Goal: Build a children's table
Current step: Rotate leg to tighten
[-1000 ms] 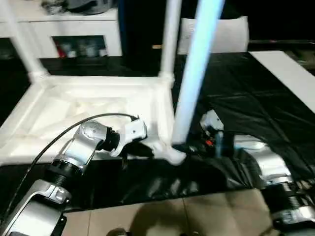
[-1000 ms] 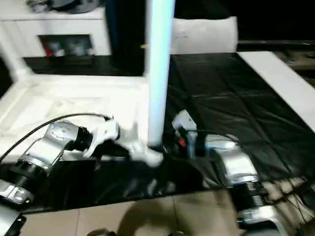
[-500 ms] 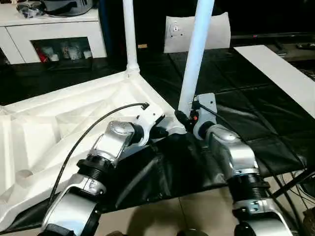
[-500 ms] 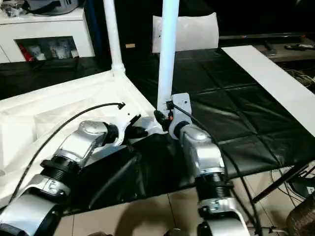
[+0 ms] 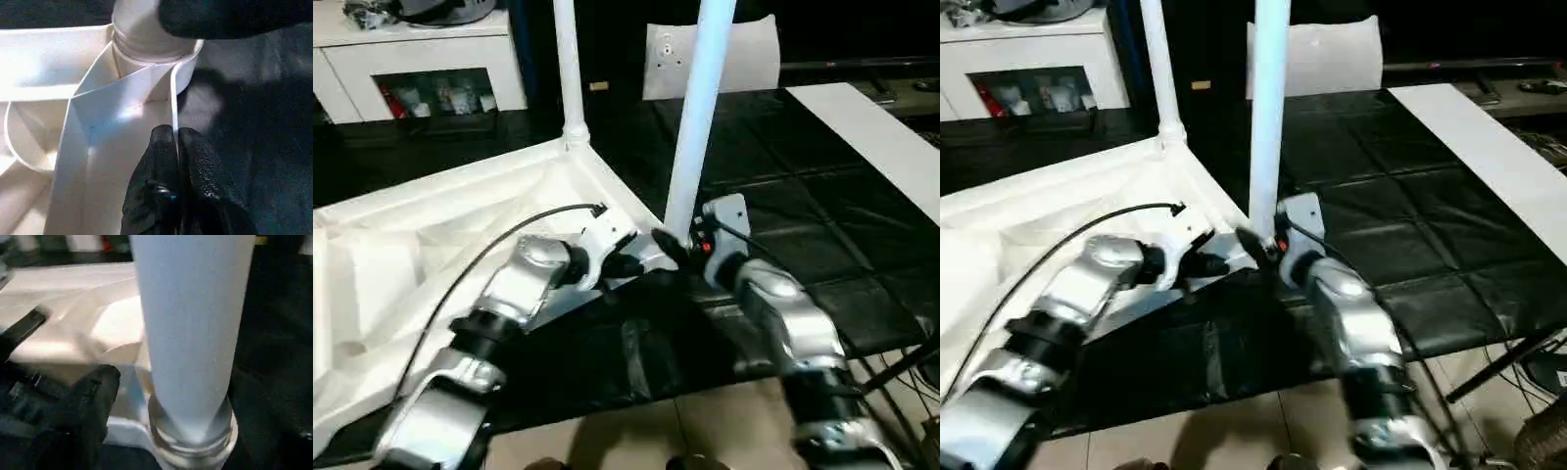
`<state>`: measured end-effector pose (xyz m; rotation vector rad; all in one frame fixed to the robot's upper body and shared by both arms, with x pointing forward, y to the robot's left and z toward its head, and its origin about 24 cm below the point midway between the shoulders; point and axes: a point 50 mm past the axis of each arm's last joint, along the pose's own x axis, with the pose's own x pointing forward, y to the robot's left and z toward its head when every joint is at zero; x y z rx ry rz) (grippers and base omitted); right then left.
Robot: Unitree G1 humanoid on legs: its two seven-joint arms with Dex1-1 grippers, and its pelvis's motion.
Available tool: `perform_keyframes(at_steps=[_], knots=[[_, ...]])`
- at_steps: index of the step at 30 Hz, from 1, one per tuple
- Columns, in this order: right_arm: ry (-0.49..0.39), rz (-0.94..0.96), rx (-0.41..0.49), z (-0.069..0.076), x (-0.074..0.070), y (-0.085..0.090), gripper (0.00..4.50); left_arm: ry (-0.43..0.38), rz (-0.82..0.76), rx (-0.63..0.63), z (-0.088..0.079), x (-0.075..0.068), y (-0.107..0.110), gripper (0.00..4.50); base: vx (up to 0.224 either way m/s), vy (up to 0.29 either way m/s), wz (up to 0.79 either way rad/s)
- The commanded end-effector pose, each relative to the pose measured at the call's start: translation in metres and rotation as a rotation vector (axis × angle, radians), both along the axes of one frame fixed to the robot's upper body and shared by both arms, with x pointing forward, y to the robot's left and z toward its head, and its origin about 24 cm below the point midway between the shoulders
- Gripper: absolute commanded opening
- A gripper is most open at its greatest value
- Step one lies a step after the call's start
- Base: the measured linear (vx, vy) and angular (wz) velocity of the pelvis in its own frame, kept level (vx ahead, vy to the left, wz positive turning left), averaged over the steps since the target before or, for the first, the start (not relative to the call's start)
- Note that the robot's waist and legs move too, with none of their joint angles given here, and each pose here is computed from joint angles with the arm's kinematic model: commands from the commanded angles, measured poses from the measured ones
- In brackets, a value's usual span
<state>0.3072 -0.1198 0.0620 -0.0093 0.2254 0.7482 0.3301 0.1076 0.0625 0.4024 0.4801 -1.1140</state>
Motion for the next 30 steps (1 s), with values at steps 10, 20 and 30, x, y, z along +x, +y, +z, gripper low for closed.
perform_keyframes(at_steps=[10, 20, 30], knots=[[0.012, 0.455, -0.065, 0.007, -0.020, -0.017, 4.15, 0.032, -0.413, 0.088, 0.002, -0.020, 0.020, 0.00, 0.000, 0.000, 0.00], [0.048, 0.659, -0.069, 0.014, -0.023, -0.027, 3.74, 0.089, -0.569, 0.127, 0.003, -0.026, 0.031, 0.00, 0.000, 0.000, 0.00], [0.080, 0.717, -0.042, 0.011, -0.022, -0.022, 3.08, 0.100, -0.625, 0.126, 0.003, -0.028, 0.029, 0.00, 0.000, 0.000, 0.00]])
